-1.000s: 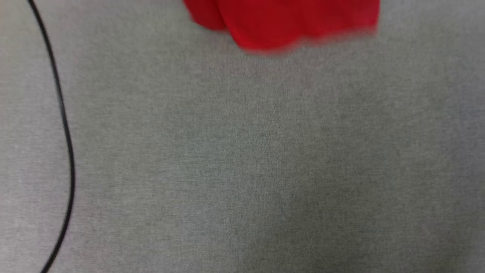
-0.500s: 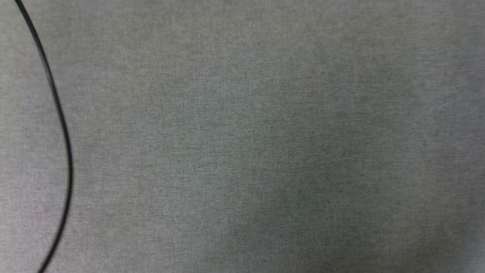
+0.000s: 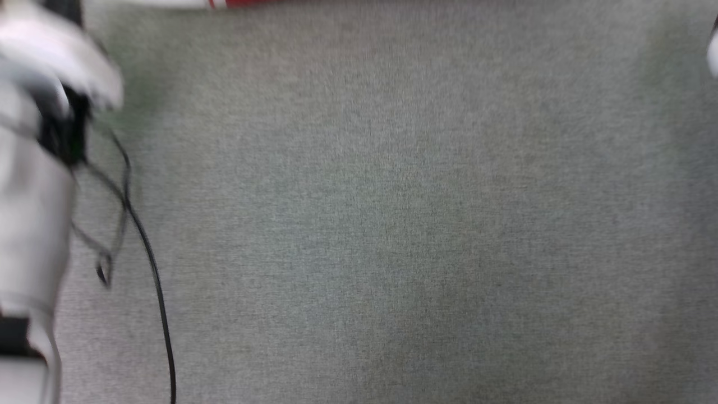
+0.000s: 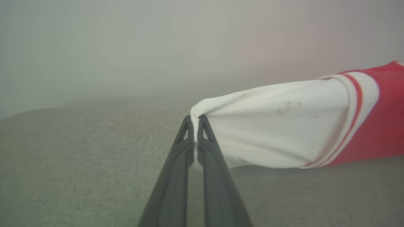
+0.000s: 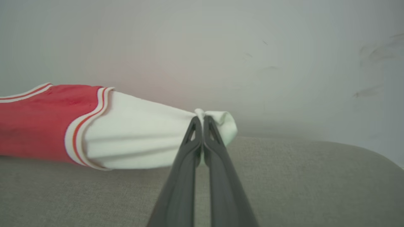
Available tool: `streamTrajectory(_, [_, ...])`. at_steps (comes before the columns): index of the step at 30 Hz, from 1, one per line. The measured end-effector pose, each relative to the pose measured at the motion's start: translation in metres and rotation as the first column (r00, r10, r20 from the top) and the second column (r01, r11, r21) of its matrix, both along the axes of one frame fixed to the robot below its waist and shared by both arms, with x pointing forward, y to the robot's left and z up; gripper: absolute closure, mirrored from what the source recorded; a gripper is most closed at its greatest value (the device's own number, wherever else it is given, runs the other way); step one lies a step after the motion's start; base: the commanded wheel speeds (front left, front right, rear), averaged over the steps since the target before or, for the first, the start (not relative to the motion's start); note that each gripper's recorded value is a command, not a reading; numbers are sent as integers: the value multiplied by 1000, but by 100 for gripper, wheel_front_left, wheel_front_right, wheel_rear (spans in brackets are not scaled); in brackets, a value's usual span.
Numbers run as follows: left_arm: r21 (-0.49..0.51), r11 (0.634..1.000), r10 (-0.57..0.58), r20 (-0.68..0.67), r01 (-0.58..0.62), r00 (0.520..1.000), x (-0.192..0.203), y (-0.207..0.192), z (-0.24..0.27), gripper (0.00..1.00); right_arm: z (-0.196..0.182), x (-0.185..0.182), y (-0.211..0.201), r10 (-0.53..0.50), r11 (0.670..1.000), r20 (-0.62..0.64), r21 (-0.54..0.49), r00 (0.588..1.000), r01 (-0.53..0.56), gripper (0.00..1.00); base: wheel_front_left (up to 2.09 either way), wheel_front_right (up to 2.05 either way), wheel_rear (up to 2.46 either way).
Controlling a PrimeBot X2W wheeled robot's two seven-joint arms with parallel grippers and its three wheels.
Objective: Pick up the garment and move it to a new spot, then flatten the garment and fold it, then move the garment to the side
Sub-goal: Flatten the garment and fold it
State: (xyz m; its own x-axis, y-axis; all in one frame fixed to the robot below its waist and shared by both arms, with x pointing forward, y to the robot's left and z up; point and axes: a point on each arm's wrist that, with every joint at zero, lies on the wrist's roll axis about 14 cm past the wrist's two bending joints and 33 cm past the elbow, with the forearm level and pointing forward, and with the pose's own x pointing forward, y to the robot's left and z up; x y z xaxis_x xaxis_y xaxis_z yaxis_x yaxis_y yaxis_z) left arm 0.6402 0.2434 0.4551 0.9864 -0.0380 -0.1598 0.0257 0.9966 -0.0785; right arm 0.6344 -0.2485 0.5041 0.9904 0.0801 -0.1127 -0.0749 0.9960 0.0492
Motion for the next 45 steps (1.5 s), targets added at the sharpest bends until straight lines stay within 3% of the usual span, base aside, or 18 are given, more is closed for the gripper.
streamTrajectory(8, [-49,998,43,-91,-47,995,-90,14,-36,100,-48,-94,-13,-52,993,-101,103,994,62,100,0,0,0])
streamTrajectory(23, [-125,976,150,-193,-176,970,-255,15,-64,100,-92,-249,-8,-140,949,-256,240,956,203,100,0,0,0])
streamTrajectory(32, [-129,970,171,-247,-208,954,-321,10,-73,100,-114,-323,-8,-207,910,-341,278,917,308,100,0,0,0])
streamTrajectory(38, [-127,968,175,-268,-215,947,-342,7,-75,100,-118,-343,-1,-204,920,-374,242,905,308,100,0,0,0])
streamTrajectory(40, [-124,972,161,-272,-200,949,-343,2,-76,100,-119,-345,2,-198,923,-387,236,901,305,78,0,0,0])
streamTrajectory(41, [-125,973,153,-268,-192,951,-341,-1,-75,100,-117,-342,4,-196,924,-379,238,905,300,53,0,0,0])
streamTrajectory(42, [-124,976,141,-262,-178,955,-339,-6,-73,100,-115,-339,6,-190,926,-376,238,907,293,5,0,0,0])
streamTrajectory(43, [-126,977,133,-256,-170,957,-336,-9,-72,100,-113,-335,8,-182,930,-368,237,912,281,0,0,0,0])
streamTrajectory(45, [-127,980,121,-238,-154,964,-332,-14,-67,100,-107,-327,10,-174,935,-349,235,921,266,0,0,0,0])
